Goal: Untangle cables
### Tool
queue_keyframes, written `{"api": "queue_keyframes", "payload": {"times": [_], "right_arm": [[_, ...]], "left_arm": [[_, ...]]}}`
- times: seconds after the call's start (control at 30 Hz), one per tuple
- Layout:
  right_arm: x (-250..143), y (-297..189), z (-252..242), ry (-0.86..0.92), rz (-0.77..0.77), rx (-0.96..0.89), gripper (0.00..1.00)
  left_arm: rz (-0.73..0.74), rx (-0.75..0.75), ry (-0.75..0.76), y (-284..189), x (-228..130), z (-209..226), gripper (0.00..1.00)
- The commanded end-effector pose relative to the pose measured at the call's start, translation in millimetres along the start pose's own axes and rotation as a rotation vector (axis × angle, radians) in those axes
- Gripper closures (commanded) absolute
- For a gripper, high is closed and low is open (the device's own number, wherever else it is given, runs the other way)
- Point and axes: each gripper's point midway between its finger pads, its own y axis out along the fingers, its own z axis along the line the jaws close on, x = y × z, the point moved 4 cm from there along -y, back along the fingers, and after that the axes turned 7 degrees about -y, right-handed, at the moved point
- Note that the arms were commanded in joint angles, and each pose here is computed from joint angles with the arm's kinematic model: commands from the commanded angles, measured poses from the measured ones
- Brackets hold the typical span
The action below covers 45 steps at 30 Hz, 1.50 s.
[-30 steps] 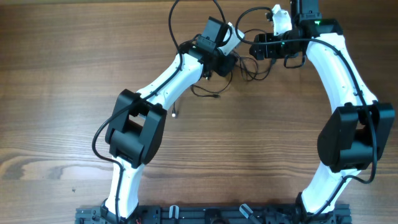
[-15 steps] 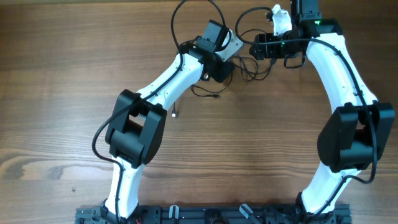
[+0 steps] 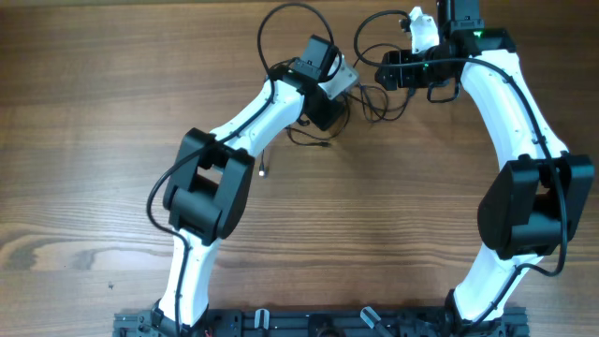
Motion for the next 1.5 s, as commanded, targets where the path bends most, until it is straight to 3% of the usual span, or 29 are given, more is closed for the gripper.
{"api": "queue_keyframes", "payload": {"times": [0.0,0.6,1.1,1.2,1.23,1.27,1.3,1.47], "right_arm": [[3,-9,6,-0.026,-0.022,0.020,0.20],[2,-9,6,-0.026,-0.020,0.021,0.20],[0,-9,6,-0.011,-0.011,0.022,0.20],[0,-9,6,0.007,-0.010,0.022,0.20],[0,-9,6,0.007,-0.009,0.022,0.20],[0,-9,6,0.007,-0.009,0.022,0.20],[0,-9,6,0.008,-0.009,0.022,0.20],[0,-9,6,0.007,-0.008,0.022,0.20]], "left_arm": [[-0.018,-0.014,0.026,7,3,-1,0.39],[-0.061,-0.004,0.102,8,13,-4,0.42],[-0.084,-0.094,0.153,7,16,-17,0.47],[-0.084,-0.092,0.152,7,16,-17,0.57],[-0.083,-0.087,0.148,7,16,-16,0.66],[-0.081,-0.081,0.147,7,15,-16,0.86],[-0.078,-0.071,0.139,7,15,-14,0.96],[-0.066,-0.020,0.135,8,14,-7,0.96]]}}
